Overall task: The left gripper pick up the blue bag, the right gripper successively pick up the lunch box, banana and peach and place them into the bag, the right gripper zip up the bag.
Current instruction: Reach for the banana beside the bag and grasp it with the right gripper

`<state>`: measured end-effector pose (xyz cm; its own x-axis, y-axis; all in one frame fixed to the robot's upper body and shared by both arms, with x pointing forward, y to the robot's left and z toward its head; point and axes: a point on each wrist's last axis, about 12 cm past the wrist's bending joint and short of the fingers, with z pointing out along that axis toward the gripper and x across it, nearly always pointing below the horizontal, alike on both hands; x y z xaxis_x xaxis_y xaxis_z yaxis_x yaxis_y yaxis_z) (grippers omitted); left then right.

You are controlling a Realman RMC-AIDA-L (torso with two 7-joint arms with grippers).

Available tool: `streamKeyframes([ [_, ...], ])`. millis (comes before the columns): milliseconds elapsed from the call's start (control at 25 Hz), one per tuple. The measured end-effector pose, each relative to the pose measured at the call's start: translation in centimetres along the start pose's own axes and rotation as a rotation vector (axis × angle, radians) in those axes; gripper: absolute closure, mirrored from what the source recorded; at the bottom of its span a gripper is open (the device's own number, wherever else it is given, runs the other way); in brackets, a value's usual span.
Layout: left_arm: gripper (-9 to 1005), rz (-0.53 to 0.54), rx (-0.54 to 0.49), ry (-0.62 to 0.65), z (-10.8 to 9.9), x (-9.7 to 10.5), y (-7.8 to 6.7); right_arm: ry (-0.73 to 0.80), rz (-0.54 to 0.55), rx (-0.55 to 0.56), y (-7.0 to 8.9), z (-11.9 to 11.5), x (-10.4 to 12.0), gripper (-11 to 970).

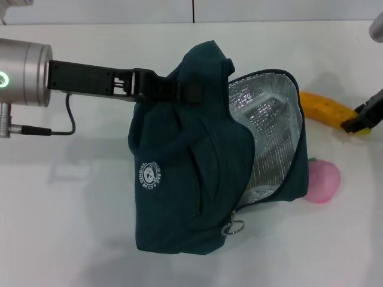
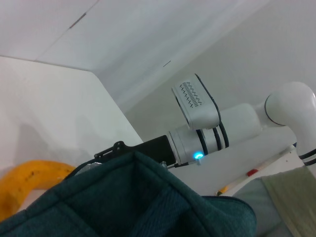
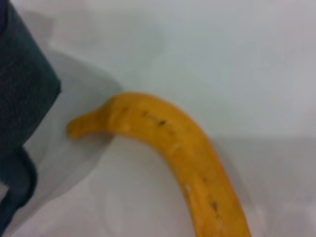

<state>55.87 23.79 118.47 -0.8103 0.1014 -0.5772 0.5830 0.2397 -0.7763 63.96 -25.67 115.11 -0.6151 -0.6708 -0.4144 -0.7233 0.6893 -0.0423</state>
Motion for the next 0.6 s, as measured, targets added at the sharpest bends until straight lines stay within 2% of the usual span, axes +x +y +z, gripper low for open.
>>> streamKeyframes([
  [600, 947, 0.003, 0.0, -0.001, -0.02, 0.06, 0.02, -0.026, -0.005, 0.018, -0.19, 0.24, -0.72, 463],
])
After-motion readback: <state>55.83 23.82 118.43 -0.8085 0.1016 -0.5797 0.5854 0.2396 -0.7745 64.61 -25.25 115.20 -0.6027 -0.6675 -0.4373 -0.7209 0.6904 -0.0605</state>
